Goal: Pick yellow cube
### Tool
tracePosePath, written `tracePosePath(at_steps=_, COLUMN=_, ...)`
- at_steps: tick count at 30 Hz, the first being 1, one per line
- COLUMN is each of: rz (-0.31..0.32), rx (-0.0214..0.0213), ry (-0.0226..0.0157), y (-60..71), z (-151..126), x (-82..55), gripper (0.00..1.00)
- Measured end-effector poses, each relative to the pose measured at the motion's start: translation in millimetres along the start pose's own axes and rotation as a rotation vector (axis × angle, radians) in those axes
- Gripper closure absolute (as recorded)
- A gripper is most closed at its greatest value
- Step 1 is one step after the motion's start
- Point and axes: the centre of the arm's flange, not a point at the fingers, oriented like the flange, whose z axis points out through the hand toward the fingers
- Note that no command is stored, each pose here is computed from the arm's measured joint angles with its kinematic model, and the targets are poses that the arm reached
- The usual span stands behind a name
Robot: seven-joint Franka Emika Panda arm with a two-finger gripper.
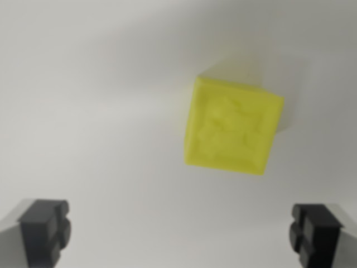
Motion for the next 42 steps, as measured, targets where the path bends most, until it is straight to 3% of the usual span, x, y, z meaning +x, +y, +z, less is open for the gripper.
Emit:
tracePosePath(at_steps=28, rz=0.129, rx=0.0068, ry=-0.0024, y=15.9, z=68, x=24.6, gripper=0.00)
tracePosePath(at_steps=42, rz=0.135, rx=0.0074, ry=-0.0023, y=16.4, z=92, x=25.5, gripper=0.00)
